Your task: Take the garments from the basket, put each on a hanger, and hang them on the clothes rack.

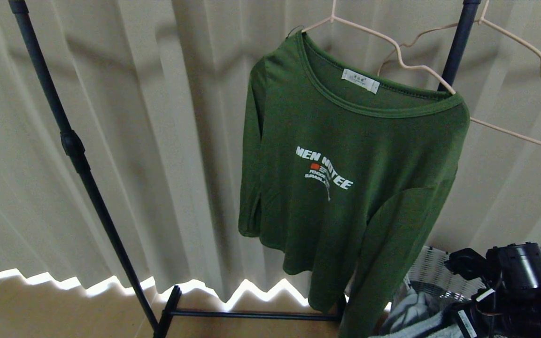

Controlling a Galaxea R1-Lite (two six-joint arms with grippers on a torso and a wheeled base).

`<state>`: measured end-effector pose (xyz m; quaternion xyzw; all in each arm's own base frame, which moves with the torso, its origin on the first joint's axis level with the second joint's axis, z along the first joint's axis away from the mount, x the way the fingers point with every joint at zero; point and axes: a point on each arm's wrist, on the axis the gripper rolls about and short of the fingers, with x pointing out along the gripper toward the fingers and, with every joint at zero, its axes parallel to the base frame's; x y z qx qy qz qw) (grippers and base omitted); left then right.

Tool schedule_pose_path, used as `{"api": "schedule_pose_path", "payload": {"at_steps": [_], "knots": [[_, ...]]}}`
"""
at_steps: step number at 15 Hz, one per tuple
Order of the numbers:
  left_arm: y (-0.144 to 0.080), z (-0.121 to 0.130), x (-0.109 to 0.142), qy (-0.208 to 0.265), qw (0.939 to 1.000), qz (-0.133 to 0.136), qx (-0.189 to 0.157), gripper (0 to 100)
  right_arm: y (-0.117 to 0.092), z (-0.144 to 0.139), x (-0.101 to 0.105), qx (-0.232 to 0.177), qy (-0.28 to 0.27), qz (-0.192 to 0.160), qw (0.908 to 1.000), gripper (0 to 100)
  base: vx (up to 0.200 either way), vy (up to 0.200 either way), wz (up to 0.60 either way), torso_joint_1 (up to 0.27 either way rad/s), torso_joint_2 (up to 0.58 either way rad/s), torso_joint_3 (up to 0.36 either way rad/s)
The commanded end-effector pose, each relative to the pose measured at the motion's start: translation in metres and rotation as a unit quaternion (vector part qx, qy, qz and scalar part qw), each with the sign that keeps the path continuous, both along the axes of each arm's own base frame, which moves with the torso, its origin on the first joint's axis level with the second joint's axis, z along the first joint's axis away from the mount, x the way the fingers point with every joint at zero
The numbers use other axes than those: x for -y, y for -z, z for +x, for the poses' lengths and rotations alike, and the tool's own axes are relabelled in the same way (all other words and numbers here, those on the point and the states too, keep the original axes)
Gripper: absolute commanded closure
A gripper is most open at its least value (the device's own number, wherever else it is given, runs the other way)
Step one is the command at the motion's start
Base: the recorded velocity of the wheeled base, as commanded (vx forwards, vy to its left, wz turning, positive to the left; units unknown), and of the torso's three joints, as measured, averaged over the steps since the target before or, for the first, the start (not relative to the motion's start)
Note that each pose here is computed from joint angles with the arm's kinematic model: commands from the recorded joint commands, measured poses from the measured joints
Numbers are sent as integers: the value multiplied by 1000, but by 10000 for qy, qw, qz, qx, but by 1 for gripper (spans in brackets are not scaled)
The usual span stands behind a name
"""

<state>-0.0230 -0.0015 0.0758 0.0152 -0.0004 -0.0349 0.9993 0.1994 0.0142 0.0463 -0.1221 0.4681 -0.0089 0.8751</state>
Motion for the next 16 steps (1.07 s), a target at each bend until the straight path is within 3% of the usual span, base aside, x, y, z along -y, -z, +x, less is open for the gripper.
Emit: {"api": "schedule_pose_path", "payload": {"at_steps": [1,3,4,6,7,11,16], "knots": [[0,0,0,-4,10000,1,1,0,-16,-10,0,390,-26,57,9992,100,0,0,0,0,0,0],[0,0,0,-4,10000,9,9,0,-41,-24,1,1046,-32,150,9944,100,0,0,0,0,0,0],[0,0,0,-4,10000,9,2,0,-44,-26,1,1122,-32,157,9936,100,0,0,0,0,0,0],[0,0,0,-4,10000,24,3,0,-77,-45,2,2121,-152,359,9765,100,0,0,0,0,0,0],[0,0,0,-4,10000,24,3,0,-85,-54,2,2383,-222,420,9700,100,0,0,0,0,0,0],[0,0,0,-4,10000,32,3,0,-91,-77,-3,2730,-518,517,9592,100,-50,0,0,-1,1,2],[0,0,0,-4,10000,47,12,0,-87,-80,-4,2680,-605,550,9599,100,-200,0,0,1,3,1]]}}
